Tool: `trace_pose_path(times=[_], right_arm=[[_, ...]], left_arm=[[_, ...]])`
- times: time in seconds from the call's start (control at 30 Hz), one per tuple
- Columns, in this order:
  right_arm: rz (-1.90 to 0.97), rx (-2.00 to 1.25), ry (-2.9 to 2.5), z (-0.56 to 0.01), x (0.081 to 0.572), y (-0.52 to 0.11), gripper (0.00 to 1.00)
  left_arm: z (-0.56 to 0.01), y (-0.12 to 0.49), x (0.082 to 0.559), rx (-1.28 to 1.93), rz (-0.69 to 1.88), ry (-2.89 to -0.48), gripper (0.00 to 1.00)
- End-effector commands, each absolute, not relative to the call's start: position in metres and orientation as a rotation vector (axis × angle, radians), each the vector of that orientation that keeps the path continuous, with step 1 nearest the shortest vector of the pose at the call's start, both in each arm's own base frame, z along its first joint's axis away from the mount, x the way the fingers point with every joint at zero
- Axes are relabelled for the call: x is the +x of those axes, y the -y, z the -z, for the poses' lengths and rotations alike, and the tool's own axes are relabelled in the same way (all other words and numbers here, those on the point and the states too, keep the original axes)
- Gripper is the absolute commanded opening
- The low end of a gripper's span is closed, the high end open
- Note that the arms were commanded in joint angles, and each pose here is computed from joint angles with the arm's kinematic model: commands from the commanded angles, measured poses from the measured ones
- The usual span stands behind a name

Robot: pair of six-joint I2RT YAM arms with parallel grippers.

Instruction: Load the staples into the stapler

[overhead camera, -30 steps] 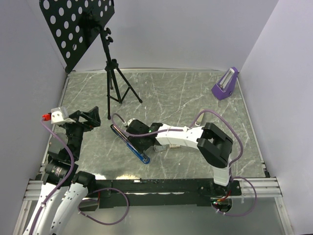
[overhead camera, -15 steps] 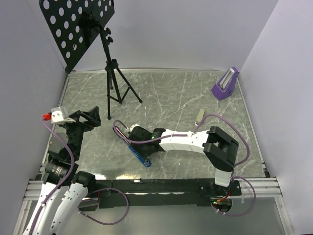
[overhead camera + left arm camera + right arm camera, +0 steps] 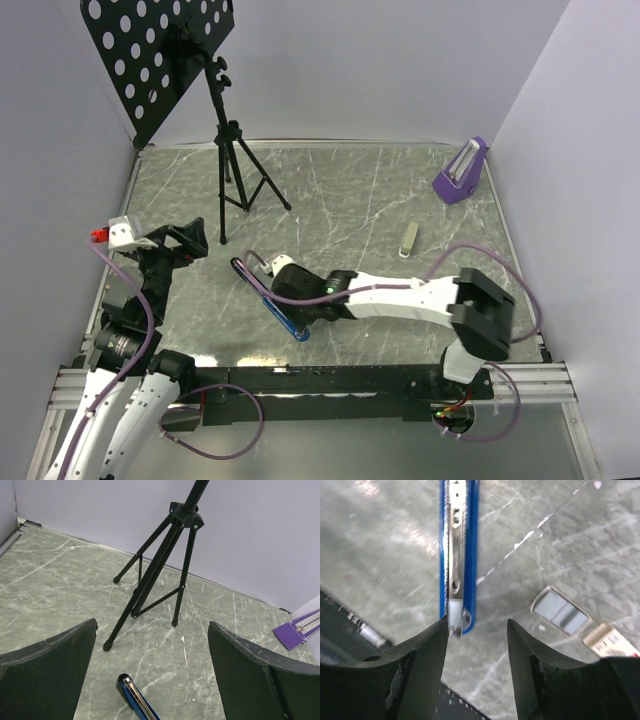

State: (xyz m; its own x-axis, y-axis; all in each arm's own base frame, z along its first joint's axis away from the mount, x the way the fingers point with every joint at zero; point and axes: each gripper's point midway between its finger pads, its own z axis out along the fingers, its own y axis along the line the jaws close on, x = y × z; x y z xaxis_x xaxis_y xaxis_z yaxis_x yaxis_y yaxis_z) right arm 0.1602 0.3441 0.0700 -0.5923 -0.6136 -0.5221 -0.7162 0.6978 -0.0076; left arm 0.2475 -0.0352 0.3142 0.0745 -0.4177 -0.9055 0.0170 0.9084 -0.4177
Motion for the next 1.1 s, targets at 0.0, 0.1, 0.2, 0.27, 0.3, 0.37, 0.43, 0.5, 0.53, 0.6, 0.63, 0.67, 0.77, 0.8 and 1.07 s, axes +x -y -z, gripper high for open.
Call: trace_pose_path(times=[0.0, 0.1, 0.2, 0.27, 0.3, 0.37, 0.43, 0.5, 0.53, 0.6, 0.63, 0.67, 0.77, 0.8, 1.07], right_arm=[[-0.491, -0.985, -2.156, -0.120, 0.161, -0.363, 0.58], [-0.587, -1.070, -2.082, -0.118, 0.152, -0.370, 0.59], [-0.540, -1.075, -2.130, -0.100, 0.153, -0.370, 0.56], [-0.596, -1.137, -2.093, -0.090, 0.147, -0.378, 0.50], [-0.609, -1.138, -2.085, -0.086, 0.146, -0.380, 0.49], [-0.606, -1.139, -2.079, -0.072, 0.144, -0.374, 0.49], [-0.630, -1.117, -2.040, -0.072, 0.146, -0.378, 0.48], [-0.628, -1.098, -2.027, -0.064, 0.147, -0.374, 0.47], [-0.618, -1.109, -2.023, -0.060, 0.147, -0.371, 0.47], [-0.600, -1.122, -2.029, -0.051, 0.145, -0.368, 0.46], [-0.584, -1.128, -2.032, -0.047, 0.147, -0.365, 0.46], [-0.575, -1.126, -2.034, -0.044, 0.147, -0.364, 0.46], [-0.539, -1.138, -2.037, -0.033, 0.150, -0.361, 0.46], [-0.512, -1.137, -2.025, -0.033, 0.154, -0.360, 0.46], [-0.478, -1.139, -1.973, -0.034, 0.174, -0.363, 0.44]], left_arm=[[-0.309, 0.037, 0.251, -0.344, 0.342, -1.484, 0.97], [-0.307, 0.037, 0.251, -0.347, 0.339, -1.495, 0.97], [-0.305, 0.037, 0.252, -0.353, 0.342, -1.505, 0.97], [-0.303, 0.040, 0.253, -0.351, 0.353, -1.515, 0.97], [-0.302, 0.041, 0.254, -0.351, 0.361, -1.520, 0.97], [-0.298, 0.045, 0.255, -0.365, 0.386, -1.535, 0.97], [-0.293, 0.051, 0.259, -0.348, 0.404, -1.554, 0.97], [-0.286, 0.056, 0.263, -0.347, 0.424, -1.591, 0.97], [-0.284, 0.058, 0.264, -0.348, 0.429, -1.604, 0.97], [-0.275, 0.063, 0.270, -0.363, 0.437, -1.653, 0.97], [-0.272, 0.064, 0.272, -0.370, 0.439, -1.673, 0.97], [-0.267, 0.066, 0.274, -0.380, 0.446, -1.698, 0.97], [-0.247, 0.073, 0.284, -0.405, 0.455, -1.786, 0.97], [-0.243, 0.073, 0.286, -0.418, 0.453, -1.799, 0.97], [-0.188, 0.066, 0.298, -0.640, 0.423, -1.932, 0.97]])
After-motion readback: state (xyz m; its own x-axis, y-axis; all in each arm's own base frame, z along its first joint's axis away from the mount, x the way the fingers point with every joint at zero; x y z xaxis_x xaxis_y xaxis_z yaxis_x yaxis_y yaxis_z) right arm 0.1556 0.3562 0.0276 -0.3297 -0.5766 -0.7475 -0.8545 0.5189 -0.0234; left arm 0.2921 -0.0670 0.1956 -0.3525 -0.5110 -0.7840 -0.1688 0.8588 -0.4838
